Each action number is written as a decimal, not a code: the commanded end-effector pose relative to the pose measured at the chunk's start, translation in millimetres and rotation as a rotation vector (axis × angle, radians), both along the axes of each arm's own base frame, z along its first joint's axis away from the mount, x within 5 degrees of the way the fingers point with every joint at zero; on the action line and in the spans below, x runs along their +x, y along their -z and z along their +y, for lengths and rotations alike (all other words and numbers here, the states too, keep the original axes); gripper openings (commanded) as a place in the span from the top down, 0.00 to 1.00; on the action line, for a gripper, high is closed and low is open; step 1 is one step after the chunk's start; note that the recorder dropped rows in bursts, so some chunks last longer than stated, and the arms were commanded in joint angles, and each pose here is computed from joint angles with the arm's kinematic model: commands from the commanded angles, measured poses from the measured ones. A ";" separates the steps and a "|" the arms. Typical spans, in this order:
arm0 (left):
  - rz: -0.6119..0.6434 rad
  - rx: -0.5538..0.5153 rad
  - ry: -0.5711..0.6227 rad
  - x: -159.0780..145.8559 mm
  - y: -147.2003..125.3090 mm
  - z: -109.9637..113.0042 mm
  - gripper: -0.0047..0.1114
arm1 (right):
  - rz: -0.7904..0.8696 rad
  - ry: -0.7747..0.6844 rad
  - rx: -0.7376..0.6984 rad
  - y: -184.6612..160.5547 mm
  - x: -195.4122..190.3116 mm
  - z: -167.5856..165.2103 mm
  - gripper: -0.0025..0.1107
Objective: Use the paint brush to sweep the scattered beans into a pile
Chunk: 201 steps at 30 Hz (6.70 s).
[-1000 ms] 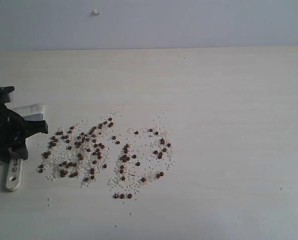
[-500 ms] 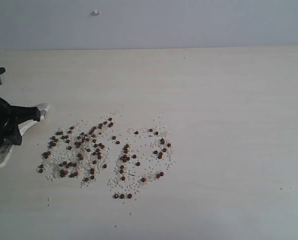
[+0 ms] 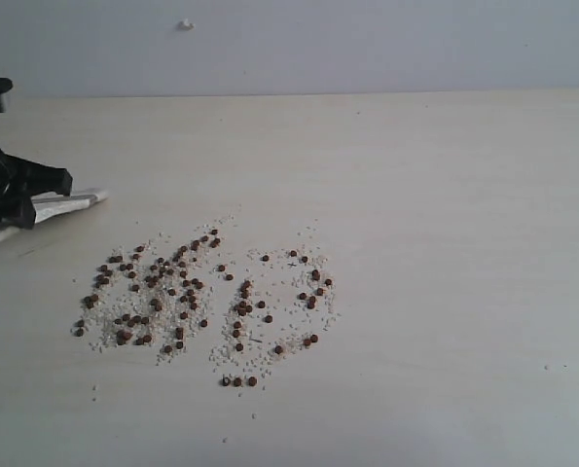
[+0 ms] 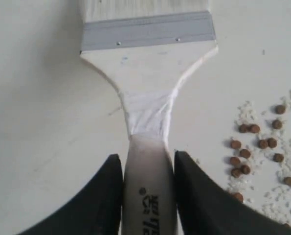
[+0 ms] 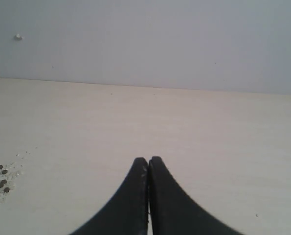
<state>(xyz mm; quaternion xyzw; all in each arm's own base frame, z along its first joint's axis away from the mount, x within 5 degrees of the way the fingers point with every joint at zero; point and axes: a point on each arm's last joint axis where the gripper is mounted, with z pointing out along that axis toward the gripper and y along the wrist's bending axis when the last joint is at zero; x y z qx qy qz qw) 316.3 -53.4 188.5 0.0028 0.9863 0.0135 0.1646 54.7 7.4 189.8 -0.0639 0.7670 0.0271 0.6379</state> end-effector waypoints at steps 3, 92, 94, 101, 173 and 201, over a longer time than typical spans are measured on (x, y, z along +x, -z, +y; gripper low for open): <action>-0.106 0.019 0.054 14.0 -20.3 -0.4 0.96 | -0.067 0.009 -0.137 -3.3 0.8 -2.7 0.98; -0.113 -0.203 0.347 19.0 -44.0 -30.3 0.96 | -0.196 -1.274 -0.302 79.8 309.6 363.5 0.49; -0.113 -0.208 0.344 19.0 -44.1 -30.6 0.96 | -0.194 -1.273 -0.307 80.1 309.7 363.3 0.49; -0.108 -0.216 0.343 18.5 -44.1 -31.1 0.96 | -0.165 -1.243 -0.344 83.4 312.8 361.7 0.53; -0.739 -0.114 0.049 9.3 -118.9 35.7 0.87 | -0.381 -1.008 -0.412 -61.9 333.3 324.5 0.98; -1.482 -0.220 0.104 -205.7 -50.0 32.7 0.96 | 0.166 -0.720 0.105 -144.8 304.8 204.4 0.98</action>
